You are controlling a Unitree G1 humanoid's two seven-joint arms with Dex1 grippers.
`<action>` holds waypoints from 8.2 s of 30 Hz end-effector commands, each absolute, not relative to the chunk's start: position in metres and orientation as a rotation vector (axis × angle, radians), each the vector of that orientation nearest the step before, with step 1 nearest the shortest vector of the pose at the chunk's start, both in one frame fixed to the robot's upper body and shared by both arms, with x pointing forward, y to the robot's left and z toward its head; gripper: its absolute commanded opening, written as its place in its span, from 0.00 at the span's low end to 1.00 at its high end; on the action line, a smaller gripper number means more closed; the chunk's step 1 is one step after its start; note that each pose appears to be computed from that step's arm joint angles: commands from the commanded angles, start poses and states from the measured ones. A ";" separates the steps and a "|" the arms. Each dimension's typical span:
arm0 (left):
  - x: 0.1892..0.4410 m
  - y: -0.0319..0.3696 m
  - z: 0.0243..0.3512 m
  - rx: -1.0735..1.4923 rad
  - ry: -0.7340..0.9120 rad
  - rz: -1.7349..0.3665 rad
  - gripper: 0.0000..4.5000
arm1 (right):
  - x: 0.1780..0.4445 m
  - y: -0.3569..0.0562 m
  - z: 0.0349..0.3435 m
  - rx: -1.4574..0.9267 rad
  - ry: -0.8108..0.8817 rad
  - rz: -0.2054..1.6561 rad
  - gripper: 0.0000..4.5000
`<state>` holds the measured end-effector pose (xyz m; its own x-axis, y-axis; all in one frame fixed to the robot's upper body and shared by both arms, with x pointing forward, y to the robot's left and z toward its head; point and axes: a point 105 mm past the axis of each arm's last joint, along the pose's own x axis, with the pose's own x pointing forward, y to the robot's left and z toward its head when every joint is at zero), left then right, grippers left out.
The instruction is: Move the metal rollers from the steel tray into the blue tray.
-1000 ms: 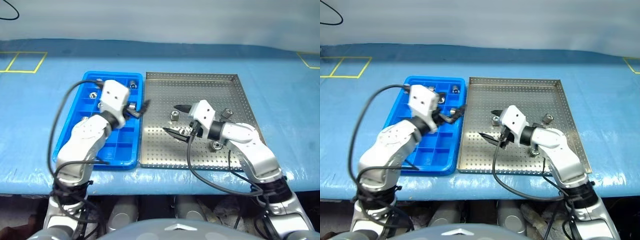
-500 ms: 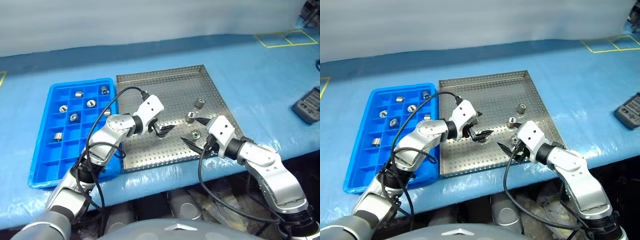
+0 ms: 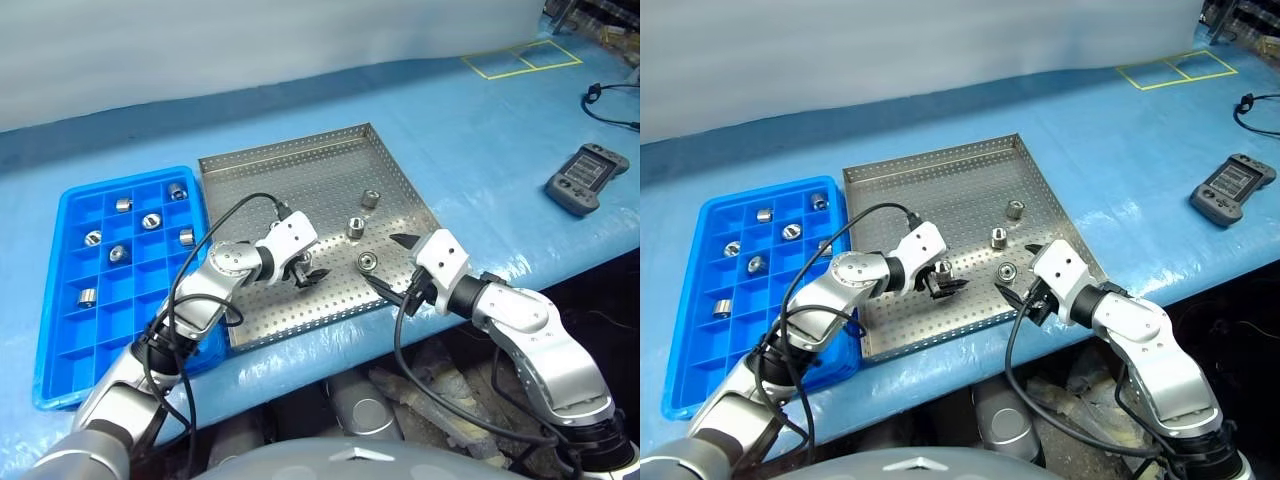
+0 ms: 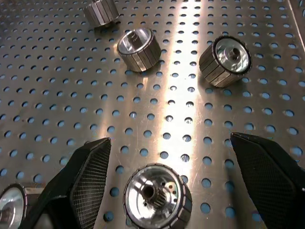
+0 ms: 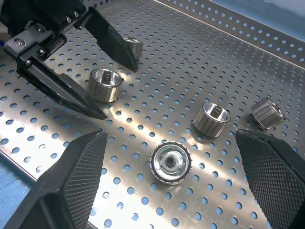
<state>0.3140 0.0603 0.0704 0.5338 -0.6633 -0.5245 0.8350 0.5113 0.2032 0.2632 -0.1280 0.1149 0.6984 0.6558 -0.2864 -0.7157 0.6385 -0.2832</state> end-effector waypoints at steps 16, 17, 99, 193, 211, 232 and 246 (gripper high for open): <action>0.317 0.060 0.075 0.466 0.387 -0.903 0.59 | 0.265 -0.120 0.122 -0.392 0.124 0.825 1.00; 0.317 0.061 0.076 0.467 0.387 -0.903 0.56 | 0.265 -0.119 0.121 -0.385 0.127 0.832 1.00; 0.326 0.086 0.163 0.183 0.099 -0.591 0.88 | 0.301 -0.087 0.120 -0.420 0.077 0.997 1.00; 0.246 0.223 0.130 0.266 0.310 -0.083 0.45 | 0.296 -0.045 0.112 -0.403 0.096 1.240 1.00; 0.254 0.225 0.102 0.245 0.389 -0.085 0.59 | 0.296 -0.052 0.114 -0.404 0.092 1.201 1.00; 0.266 0.077 0.158 0.209 -0.057 -0.905 0.88 | 0.324 -0.143 0.123 -0.410 0.170 0.665 1.00; 0.270 0.049 0.159 0.213 -0.101 -1.106 0.88 | 0.331 -0.199 0.113 -0.226 0.255 0.231 1.00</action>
<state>0.2735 0.0520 0.1484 0.4698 -0.8805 -0.0629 0.8718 0.4516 0.1897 0.3298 -0.1980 0.1061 0.9327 0.2061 -0.2961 -0.2734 0.9394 -0.2071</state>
